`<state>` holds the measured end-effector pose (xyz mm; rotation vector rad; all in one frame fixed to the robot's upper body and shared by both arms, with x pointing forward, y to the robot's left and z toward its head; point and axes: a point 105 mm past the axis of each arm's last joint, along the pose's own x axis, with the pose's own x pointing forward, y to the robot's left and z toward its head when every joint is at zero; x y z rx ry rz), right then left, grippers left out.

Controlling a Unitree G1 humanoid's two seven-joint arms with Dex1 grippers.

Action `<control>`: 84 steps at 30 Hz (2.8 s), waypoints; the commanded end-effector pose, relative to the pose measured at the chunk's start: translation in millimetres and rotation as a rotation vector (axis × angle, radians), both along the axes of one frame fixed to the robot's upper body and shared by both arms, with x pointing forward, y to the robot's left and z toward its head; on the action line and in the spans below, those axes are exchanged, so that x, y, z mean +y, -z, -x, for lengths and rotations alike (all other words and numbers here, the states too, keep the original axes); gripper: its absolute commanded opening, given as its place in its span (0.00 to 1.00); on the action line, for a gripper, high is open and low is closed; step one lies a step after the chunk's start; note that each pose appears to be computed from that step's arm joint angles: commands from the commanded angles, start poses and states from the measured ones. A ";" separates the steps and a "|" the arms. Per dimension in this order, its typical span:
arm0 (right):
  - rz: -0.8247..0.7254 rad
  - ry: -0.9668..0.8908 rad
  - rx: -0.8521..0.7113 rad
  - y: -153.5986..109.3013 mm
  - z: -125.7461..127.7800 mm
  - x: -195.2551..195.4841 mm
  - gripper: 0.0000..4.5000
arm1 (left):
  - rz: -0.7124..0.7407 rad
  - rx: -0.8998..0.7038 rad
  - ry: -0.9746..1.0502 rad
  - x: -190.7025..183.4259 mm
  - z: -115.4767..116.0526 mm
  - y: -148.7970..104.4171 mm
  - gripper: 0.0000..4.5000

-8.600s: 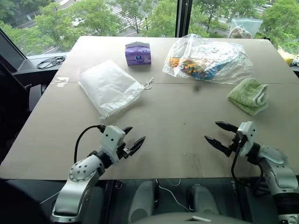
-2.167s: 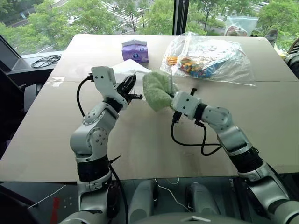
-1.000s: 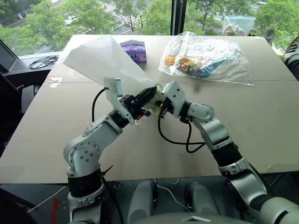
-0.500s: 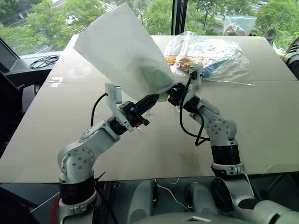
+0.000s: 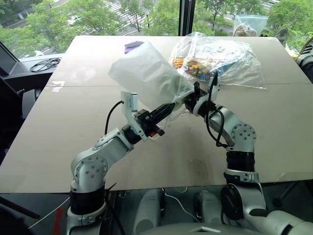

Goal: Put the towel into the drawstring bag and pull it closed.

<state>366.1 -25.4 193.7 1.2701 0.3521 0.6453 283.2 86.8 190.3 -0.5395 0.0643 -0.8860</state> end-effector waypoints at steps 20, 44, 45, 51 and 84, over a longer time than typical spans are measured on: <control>0.130 -0.056 0.118 -8.2 10.0 48.5 0.84 | 0.023 -0.183 -0.189 7.0 -47.5 -33.1 0.00; 1.182 -0.284 -0.686 58.8 48.7 -73.4 0.84 | 0.041 -0.144 -0.225 16.6 -57.2 -27.2 0.00; 1.214 -0.266 -0.692 62.8 44.3 -75.8 0.84 | 0.040 -0.144 -0.226 16.6 -57.3 -27.1 0.00; 1.321 -0.141 -0.738 77.1 18.2 -77.2 0.84 | 0.037 -0.145 -0.223 15.4 -57.1 -27.1 0.00; 1.291 0.039 -0.682 78.2 -23.8 -81.7 0.06 | 0.016 -0.149 -0.226 14.2 -58.8 -23.8 0.00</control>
